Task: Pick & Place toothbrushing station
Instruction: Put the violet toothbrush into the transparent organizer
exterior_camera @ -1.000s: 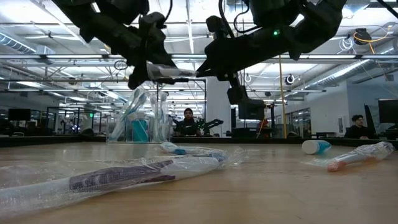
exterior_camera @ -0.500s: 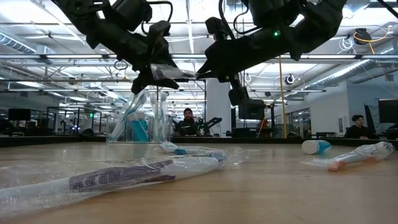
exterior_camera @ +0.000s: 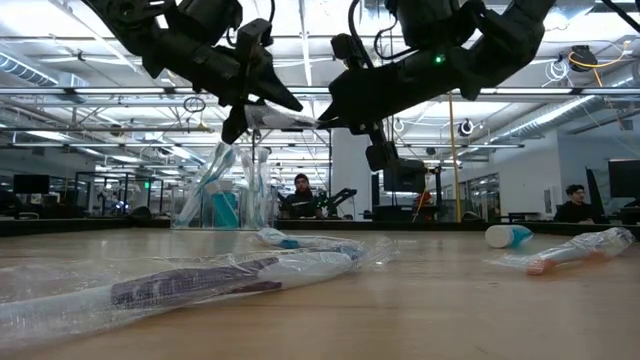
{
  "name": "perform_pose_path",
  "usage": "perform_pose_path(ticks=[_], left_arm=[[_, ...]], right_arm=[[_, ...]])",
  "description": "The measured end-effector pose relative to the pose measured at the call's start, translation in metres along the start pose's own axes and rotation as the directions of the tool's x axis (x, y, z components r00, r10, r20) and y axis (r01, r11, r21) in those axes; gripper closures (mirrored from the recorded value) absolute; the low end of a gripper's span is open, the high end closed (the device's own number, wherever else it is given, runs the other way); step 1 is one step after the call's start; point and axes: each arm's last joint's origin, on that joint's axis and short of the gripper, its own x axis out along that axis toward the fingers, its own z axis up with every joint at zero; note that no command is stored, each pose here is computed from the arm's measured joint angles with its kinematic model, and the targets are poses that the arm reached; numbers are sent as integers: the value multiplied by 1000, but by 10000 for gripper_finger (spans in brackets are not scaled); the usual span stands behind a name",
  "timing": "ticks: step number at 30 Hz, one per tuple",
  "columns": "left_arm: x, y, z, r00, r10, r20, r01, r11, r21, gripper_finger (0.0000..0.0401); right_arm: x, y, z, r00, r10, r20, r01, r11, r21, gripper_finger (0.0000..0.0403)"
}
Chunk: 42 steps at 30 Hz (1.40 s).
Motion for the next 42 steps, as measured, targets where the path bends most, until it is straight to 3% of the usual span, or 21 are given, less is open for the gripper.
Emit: perform_pose_path(ticks=[7, 15, 23, 35, 42], left_arm=[[2, -8, -6, 1000, -13, -22, 14, 999, 49, 256], [2, -3, -12, 992, 121, -33, -119, 992, 46, 256], [2, -8, -15, 993, 109, -49, -102, 987, 125, 258], [2, -7, -15, 989, 142, -40, -135, 982, 130, 369], [2, -6, -14, 984, 177, -15, -174, 976, 128, 366]], right_arm=[[6, -1, -8, 1000, -8, -27, 8, 1000, 10, 395], [7, -1, -9, 999, -9, -34, 9, 1000, 12, 395], [7, 0, -9, 999, -6, -32, 9, 996, 85, 388], [6, -1, -9, 999, -6, -32, 10, 993, 115, 372], [5, 0, -7, 1000, -2, -22, 5, 994, 110, 371]])
